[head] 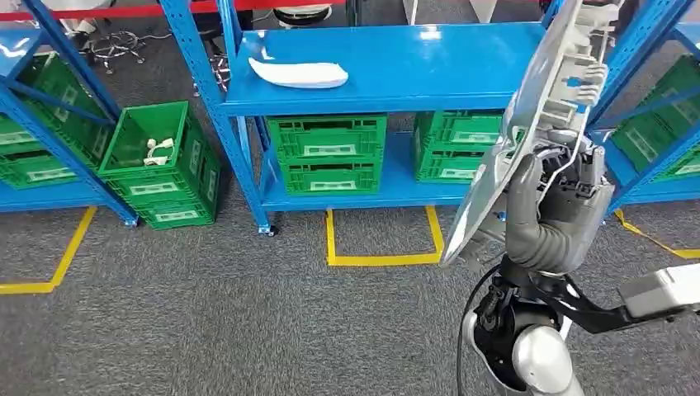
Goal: Take the parts from the cabinet and place them on the table.
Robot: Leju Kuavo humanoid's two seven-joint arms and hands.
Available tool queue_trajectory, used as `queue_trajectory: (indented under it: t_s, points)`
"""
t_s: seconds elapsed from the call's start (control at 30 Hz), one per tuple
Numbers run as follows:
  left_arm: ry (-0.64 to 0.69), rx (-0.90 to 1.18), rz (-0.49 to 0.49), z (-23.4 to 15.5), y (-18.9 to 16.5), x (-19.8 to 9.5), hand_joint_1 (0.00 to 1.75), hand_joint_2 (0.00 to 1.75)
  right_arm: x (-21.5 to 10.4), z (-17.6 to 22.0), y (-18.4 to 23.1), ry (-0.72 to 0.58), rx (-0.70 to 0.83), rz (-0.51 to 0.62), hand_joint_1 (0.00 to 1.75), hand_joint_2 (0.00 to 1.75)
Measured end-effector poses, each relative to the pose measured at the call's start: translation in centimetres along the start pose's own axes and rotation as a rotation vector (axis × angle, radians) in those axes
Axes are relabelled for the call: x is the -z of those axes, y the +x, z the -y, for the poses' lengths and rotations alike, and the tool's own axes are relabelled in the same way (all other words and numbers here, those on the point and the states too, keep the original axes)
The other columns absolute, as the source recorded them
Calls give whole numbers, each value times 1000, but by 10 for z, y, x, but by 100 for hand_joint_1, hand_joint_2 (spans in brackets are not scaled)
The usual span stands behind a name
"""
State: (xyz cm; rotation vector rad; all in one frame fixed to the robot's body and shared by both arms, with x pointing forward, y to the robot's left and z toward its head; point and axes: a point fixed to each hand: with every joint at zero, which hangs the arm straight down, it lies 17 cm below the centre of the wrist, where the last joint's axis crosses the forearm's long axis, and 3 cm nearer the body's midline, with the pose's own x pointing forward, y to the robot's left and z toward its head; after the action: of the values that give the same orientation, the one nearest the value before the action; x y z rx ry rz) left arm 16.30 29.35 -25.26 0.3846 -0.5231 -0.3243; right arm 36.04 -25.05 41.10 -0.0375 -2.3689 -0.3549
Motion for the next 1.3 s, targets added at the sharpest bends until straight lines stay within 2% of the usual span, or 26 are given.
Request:
queue_trajectory:
  t_s: [0.77,1.03,1.3]
  points:
    - [1,4,4,-1,2,1,0,175,-4,-7,-1,19,2,-22,164,175]
    - [-17,0,-10,4,-1,-1,0,175,-12,-6,-16,22,-5,-78,164,175]
    - [-32,-14,-54,7,-7,-1,0,175,-30,-5,-44,24,11,-181,164,175]
